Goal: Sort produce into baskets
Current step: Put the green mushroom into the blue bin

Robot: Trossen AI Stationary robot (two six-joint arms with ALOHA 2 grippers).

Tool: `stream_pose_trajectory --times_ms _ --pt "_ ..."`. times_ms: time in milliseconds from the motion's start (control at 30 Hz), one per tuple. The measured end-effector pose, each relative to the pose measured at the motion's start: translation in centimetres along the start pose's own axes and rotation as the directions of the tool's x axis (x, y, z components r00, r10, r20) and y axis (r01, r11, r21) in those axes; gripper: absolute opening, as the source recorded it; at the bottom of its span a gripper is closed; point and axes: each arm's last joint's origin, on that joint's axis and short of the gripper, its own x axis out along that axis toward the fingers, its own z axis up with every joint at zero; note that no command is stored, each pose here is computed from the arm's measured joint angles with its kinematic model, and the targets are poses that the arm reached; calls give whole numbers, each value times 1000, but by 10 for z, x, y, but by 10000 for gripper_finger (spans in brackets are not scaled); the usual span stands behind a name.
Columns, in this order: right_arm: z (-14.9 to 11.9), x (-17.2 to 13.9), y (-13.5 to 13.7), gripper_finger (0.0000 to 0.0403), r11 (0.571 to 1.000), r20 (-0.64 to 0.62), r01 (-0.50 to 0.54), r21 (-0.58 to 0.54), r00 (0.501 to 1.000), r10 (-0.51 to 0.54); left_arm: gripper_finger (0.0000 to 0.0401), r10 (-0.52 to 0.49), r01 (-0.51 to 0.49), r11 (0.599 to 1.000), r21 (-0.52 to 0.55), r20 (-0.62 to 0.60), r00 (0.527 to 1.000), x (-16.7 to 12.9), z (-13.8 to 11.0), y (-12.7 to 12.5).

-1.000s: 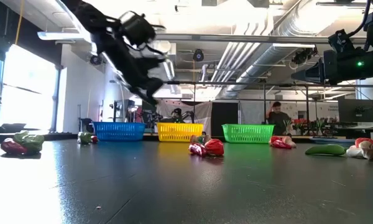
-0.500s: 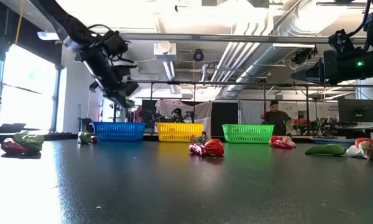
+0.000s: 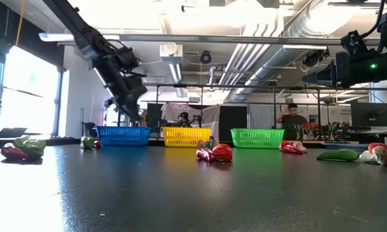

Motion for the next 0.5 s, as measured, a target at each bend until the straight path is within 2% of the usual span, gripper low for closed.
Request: stream_pose_trajectory --times_ms 100,233,500 --pt "0 0 0 0 1000 0 0 0 1000 0 14 -6 8 999 33 -90 996 1 3 1" --pt "0 0 0 0 1000 0 0 0 1000 0 15 1 6 999 54 -143 990 3 7 1" --pt "0 0 0 0 1000 0 0 0 1000 0 15 -7 42 991 129 -262 965 21 -6 2"
